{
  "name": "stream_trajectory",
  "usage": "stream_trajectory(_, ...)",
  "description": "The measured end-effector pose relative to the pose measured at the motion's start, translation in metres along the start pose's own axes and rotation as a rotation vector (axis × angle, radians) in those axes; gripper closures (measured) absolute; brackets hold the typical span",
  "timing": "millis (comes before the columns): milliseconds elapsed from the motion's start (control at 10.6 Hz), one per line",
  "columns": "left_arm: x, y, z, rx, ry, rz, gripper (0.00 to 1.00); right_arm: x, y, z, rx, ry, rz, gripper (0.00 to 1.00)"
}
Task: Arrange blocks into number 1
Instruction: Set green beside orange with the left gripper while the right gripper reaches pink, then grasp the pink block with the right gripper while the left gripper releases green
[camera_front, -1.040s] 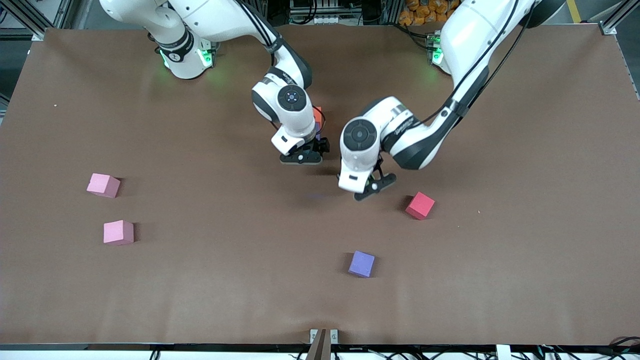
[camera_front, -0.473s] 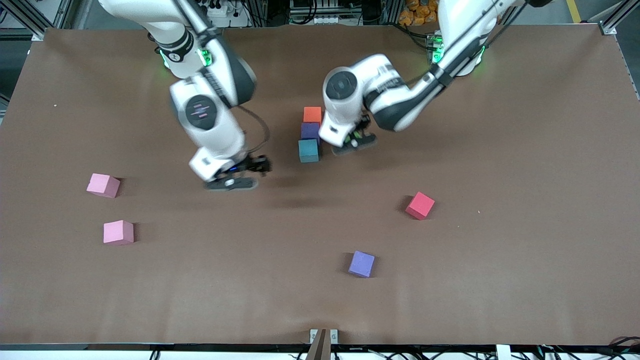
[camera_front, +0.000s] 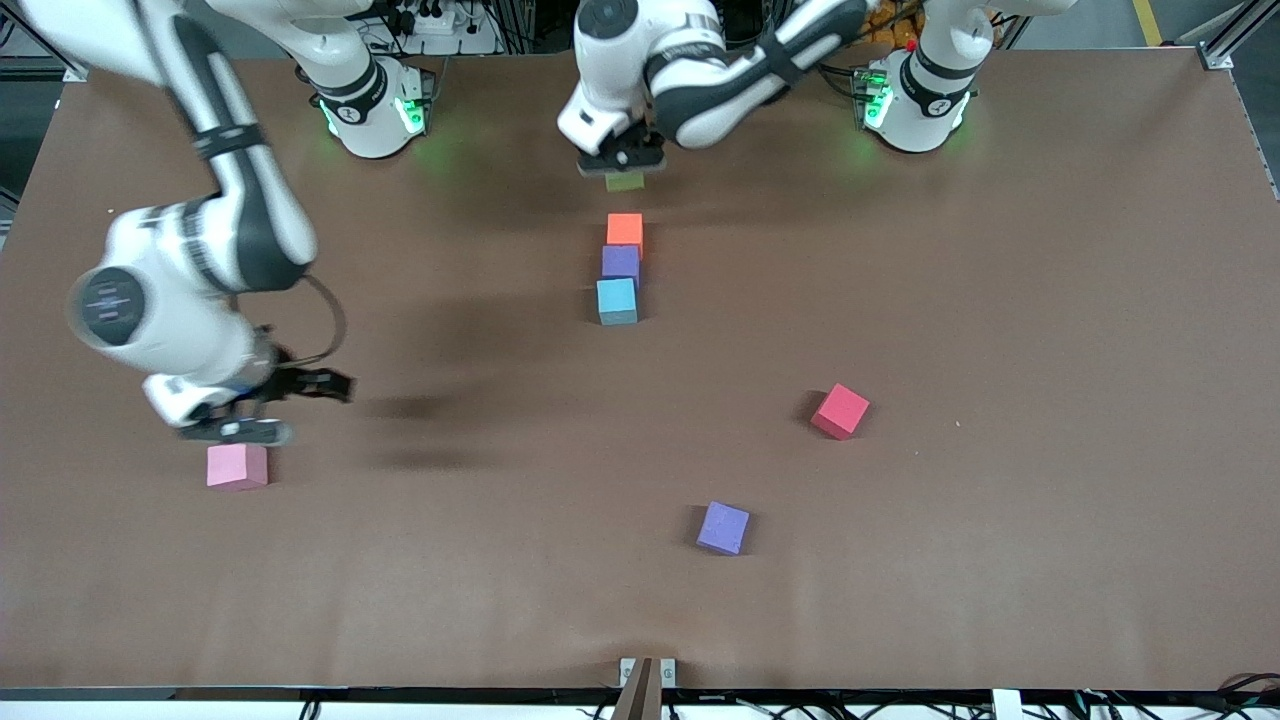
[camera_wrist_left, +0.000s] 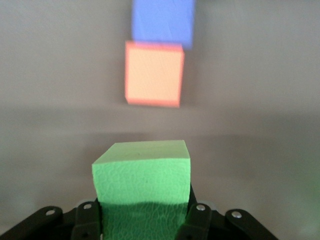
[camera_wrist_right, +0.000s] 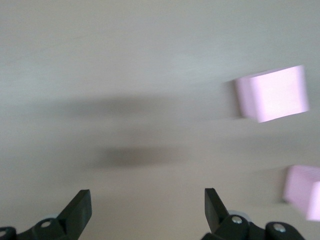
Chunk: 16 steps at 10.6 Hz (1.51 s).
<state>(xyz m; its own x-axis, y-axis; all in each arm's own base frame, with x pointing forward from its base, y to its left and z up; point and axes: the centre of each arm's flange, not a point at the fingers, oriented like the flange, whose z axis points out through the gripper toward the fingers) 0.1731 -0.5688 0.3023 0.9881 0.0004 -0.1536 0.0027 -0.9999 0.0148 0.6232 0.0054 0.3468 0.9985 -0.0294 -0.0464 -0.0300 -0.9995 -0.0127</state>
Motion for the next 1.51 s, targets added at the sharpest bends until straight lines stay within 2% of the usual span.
stream_trajectory(189,-0.036,-0.008,0.033,0.018,0.017,0.079,0.44,0.016,0.058,0.014,-0.006,-0.004,-0.073,0.00)
stream_trajectory(284,-0.038,-0.014,0.044,0.025,0.018,0.095,0.44,0.026,0.073,0.022,-0.027,-0.006,-0.111,0.00)
stream_trajectory(662,-0.025,-0.017,0.064,0.023,0.007,0.113,0.44,0.059,0.118,0.066,-0.034,-0.018,-0.192,0.00)
stream_trajectory(851,-0.008,-0.016,0.078,0.024,0.011,0.112,0.44,0.070,0.118,0.089,-0.038,0.014,-0.227,0.00)
stream_trajectory(1134,0.022,-0.008,0.097,0.039,0.034,0.088,0.44,0.075,0.125,0.115,-0.041,0.033,-0.260,0.00)
stream_trajectory(1418,0.032,-0.003,0.099,0.039,0.049,0.105,0.44,0.076,0.135,0.119,-0.044,0.046,-0.278,0.00)
stream_trajectory(1512,0.036,-0.004,0.099,0.040,0.051,0.114,0.44,0.076,0.141,0.125,-0.045,0.053,-0.292,0.03)
